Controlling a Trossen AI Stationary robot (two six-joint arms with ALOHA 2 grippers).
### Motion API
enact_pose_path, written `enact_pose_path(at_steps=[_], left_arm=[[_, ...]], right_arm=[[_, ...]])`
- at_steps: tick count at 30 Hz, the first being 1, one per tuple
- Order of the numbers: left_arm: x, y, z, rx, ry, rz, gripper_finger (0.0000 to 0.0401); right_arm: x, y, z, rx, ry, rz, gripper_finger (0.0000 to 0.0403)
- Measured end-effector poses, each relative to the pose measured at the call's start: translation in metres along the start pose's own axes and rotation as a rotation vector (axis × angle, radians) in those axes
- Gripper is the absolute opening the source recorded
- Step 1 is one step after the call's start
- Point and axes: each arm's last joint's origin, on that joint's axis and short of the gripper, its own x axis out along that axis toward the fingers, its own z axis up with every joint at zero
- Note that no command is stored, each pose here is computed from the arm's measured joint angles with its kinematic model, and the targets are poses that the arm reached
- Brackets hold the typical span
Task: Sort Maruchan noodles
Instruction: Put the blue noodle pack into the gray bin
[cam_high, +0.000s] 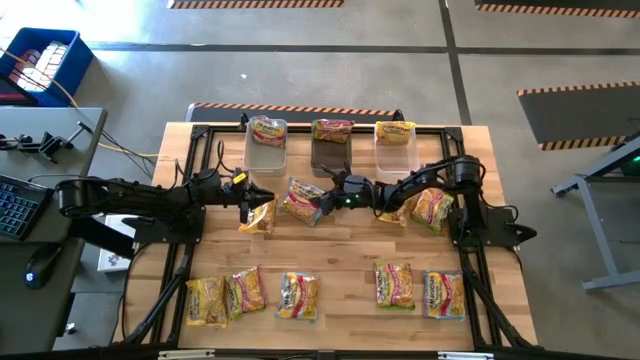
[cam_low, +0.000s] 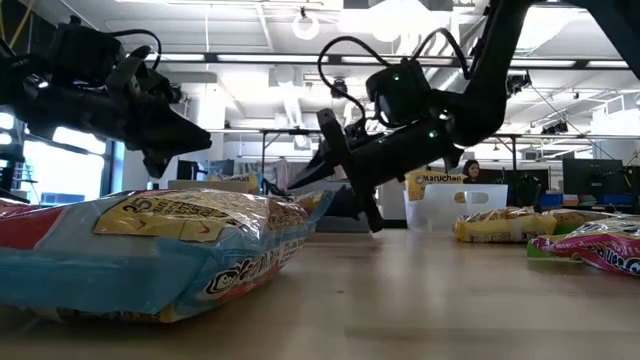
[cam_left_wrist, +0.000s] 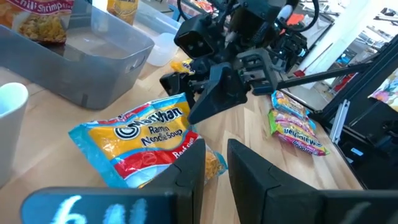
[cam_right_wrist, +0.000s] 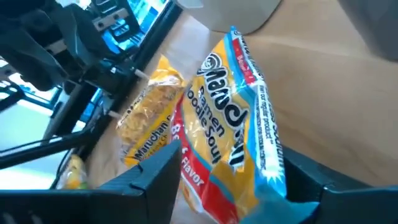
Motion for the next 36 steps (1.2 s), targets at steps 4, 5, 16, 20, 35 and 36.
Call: enact_pose_path(at_steps=[4,5,16,20,35,36], left_arm=[[0.0,0.001,0.001,-0.028,-0.018,0.038,0.0061],[0.0,0.001,0.001,-0.027,-0.024,0.05,0.0061],[0.016,-0.007,0.026,0.033,0.022,-0.001,0.0061],[0.024,-0.01,0.037,0.09,0.137,0.018,0.0061],[0.037,-0.038,0.075,0.33,0.429,-0.03,0.0131],[0.039,-0.039,0.076,0.334,0.43,-0.035,0.0144]], right_arm=[[0.005,0.002,0.0,-0.051,0.024,-0.042,0.0176],[0.006,0.003,0.0,-0.076,0.034,-0.059,0.0162],[0.024,0.045,0.005,-0.489,0.097,-0.007,0.0009],[0.029,0.06,0.006,-0.644,0.142,0.037,0.001],[0.033,0.079,0.008,-0.893,0.206,0.109,0.0],[0.033,0.079,0.008,-0.898,0.206,0.11,0.0]])
